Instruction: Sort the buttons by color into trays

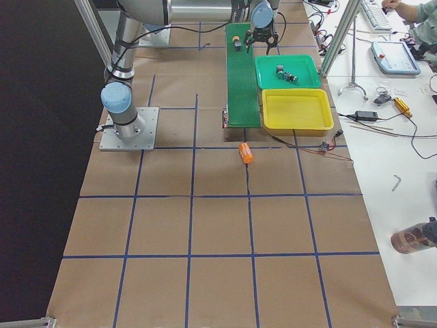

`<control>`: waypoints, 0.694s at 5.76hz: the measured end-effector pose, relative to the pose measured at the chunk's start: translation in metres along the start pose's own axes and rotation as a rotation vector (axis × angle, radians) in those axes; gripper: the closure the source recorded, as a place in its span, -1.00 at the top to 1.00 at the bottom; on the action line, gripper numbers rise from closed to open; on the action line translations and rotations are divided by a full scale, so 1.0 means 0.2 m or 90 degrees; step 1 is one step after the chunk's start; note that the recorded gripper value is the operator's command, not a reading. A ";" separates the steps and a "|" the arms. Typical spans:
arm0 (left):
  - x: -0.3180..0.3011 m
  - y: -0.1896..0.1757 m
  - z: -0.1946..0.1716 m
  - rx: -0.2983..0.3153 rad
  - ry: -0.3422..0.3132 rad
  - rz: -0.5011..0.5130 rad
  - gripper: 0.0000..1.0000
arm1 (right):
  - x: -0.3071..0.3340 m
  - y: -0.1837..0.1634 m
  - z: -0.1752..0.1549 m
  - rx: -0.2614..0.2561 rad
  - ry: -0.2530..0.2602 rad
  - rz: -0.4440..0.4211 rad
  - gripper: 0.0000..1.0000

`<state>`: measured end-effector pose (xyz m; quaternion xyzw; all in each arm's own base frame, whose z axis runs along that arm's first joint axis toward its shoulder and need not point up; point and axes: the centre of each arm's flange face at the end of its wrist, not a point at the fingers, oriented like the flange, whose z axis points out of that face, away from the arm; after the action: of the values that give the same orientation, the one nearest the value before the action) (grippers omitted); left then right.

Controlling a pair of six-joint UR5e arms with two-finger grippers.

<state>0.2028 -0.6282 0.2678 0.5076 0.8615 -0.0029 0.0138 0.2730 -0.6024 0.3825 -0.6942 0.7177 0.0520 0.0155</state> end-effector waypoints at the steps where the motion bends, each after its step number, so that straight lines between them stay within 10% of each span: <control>1: -0.11 0.06 0.08 -0.001 0.004 -0.011 0.96 | -0.10 0.02 0.04 0.003 0.008 0.002 1.00; 4: -0.25 0.10 0.27 -0.001 0.025 -0.016 0.94 | -0.15 0.02 0.18 0.012 0.033 0.015 1.00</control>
<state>0.2455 -0.6642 0.2149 0.4964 0.8680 0.0078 -0.0030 0.2677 -0.5689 0.3491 -0.6869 0.7262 0.0273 0.0025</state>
